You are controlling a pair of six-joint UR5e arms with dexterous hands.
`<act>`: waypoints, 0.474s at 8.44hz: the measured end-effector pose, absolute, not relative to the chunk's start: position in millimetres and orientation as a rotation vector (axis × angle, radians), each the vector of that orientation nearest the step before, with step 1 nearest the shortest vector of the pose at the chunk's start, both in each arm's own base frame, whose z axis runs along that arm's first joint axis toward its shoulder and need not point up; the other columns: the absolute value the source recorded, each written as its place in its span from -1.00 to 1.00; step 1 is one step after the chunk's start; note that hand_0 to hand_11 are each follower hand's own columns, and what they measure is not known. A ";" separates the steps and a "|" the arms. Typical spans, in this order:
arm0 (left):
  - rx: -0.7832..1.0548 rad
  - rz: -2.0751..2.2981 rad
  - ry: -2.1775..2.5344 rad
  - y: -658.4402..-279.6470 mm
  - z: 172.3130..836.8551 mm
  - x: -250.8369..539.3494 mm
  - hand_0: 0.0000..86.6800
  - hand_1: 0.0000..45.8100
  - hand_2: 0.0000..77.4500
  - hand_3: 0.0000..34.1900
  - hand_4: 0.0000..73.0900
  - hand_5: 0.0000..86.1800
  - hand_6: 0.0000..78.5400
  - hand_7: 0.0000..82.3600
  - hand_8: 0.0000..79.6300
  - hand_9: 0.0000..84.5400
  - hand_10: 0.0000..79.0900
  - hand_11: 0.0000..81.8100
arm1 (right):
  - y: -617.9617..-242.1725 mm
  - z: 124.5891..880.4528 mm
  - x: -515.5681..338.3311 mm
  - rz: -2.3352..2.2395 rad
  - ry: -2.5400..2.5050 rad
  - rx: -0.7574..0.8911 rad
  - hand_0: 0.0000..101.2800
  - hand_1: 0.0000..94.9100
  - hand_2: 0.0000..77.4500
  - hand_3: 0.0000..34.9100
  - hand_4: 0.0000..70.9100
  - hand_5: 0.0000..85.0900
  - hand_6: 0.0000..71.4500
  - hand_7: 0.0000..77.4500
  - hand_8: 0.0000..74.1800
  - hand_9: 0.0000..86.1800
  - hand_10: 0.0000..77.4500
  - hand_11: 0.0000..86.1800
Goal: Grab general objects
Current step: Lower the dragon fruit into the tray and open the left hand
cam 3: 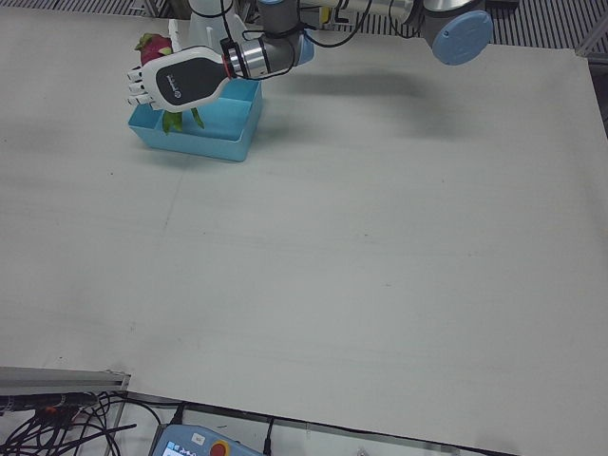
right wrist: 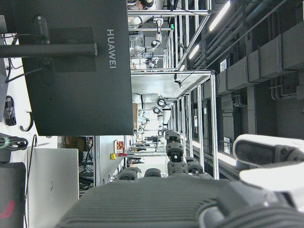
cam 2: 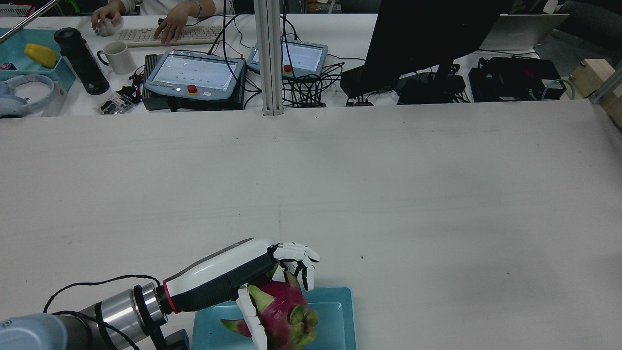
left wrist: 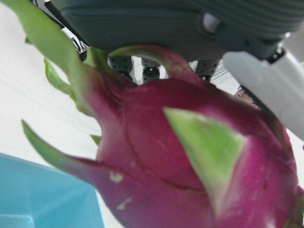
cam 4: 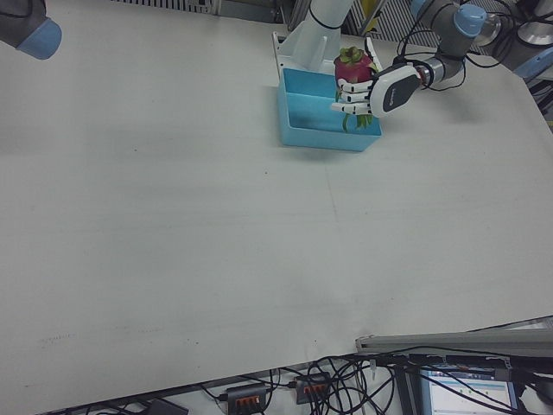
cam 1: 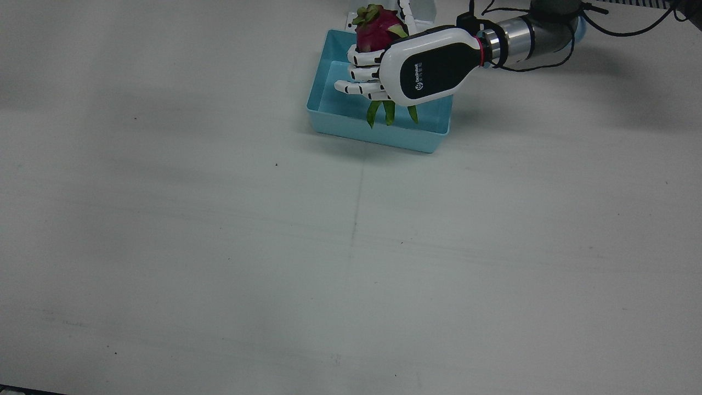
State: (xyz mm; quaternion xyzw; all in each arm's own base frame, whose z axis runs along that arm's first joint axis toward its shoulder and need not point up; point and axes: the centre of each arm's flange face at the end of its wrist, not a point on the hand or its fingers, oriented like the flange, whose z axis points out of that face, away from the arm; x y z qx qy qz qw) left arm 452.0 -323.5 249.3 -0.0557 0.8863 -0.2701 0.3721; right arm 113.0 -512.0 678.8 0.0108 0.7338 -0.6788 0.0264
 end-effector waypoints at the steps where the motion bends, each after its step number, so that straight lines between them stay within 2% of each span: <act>1: -0.143 -0.693 2.267 -323.3 249.6 451.7 0.09 -1.00 -0.97 -1.00 -0.37 0.04 -0.15 0.30 -0.52 -0.41 -0.10 0.04 | -512.0 678.8 113.0 -2.097 2.267 0.034 -1.00 -0.87 0.93 -1.00 -1.00 -1.00 -1.00 -1.00 -1.00 -0.99 -1.00 -0.99; 2: -0.143 -0.693 2.264 -323.2 250.1 451.7 0.05 -1.00 -0.97 -1.00 -0.37 0.04 -0.14 0.13 -0.49 -0.39 -0.10 0.00 | -512.0 678.8 113.0 -2.097 2.267 0.034 -1.00 -0.87 0.93 -1.00 -1.00 -1.00 -1.00 -1.00 -1.00 -0.99 -1.00 -0.99; 4: -0.141 -0.696 2.258 -323.5 251.2 451.4 -0.04 -1.00 -0.97 -1.00 -0.40 0.04 -0.08 0.07 -0.48 -0.37 -0.10 -0.01 | -511.9 678.8 113.2 -2.097 2.267 0.033 -1.00 -0.86 0.93 -1.00 -1.00 -1.00 -1.00 -1.00 -1.00 -0.99 -1.00 -0.99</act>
